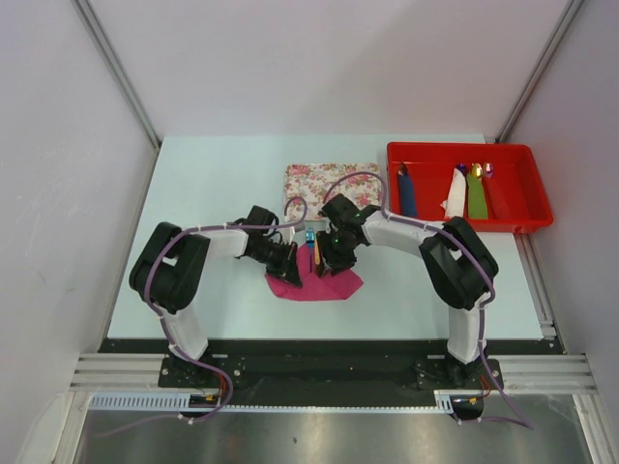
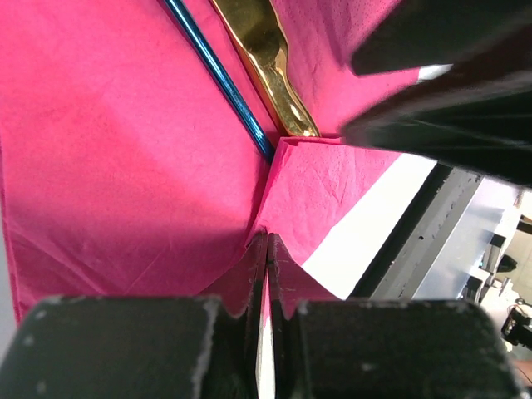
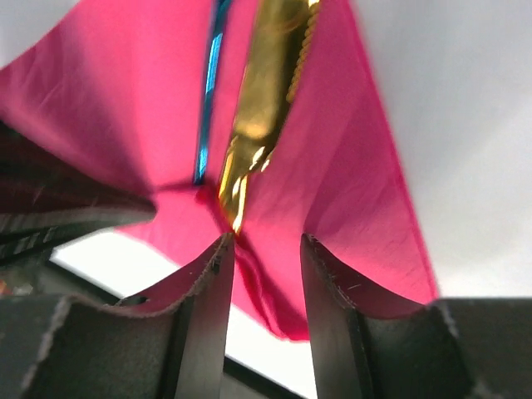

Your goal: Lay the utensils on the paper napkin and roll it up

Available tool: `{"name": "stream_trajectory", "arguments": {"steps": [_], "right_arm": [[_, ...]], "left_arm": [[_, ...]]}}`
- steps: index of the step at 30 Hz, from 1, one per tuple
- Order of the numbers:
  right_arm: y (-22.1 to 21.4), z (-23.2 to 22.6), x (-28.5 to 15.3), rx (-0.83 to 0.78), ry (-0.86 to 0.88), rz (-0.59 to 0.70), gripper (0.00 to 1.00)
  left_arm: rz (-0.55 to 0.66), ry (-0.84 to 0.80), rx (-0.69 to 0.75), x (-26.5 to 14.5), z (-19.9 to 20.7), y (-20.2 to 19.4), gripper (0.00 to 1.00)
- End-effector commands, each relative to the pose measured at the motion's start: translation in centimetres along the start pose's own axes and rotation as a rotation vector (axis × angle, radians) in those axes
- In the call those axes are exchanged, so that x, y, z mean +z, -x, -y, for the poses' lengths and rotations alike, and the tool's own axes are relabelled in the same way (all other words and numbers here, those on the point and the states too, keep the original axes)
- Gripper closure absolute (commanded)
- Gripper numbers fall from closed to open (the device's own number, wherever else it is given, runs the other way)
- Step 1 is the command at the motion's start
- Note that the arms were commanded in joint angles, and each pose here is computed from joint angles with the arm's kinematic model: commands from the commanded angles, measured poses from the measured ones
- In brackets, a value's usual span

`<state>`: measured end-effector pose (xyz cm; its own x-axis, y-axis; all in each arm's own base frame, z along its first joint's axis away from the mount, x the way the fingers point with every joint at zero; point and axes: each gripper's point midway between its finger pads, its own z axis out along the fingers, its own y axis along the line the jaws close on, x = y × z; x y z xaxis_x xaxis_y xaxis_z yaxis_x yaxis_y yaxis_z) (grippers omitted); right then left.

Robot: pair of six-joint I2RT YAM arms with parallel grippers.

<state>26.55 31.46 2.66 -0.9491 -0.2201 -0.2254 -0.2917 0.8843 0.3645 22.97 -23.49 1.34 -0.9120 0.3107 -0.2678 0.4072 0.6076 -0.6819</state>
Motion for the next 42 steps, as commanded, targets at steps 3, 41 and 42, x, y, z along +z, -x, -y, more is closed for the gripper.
{"name": "stream_trajectory", "arguments": {"steps": [3,41,42], "right_arm": [[-1.6,-2.3,-4.4,-0.052,0.338,-0.03,0.58],[-6.0,0.1,1.8,0.12,0.444,-0.221,0.83],[-6.0,0.2,1.8,0.12,0.443,-0.22,0.83]], "left_arm": [[0.005,0.034,-0.014,0.6,-1.4,-0.2,0.95],[0.094,-0.386,-0.024,-4.3,4.6,-1.0,0.67],[0.087,-0.381,-0.037,-4.0,4.3,-1.1,0.68]]}}
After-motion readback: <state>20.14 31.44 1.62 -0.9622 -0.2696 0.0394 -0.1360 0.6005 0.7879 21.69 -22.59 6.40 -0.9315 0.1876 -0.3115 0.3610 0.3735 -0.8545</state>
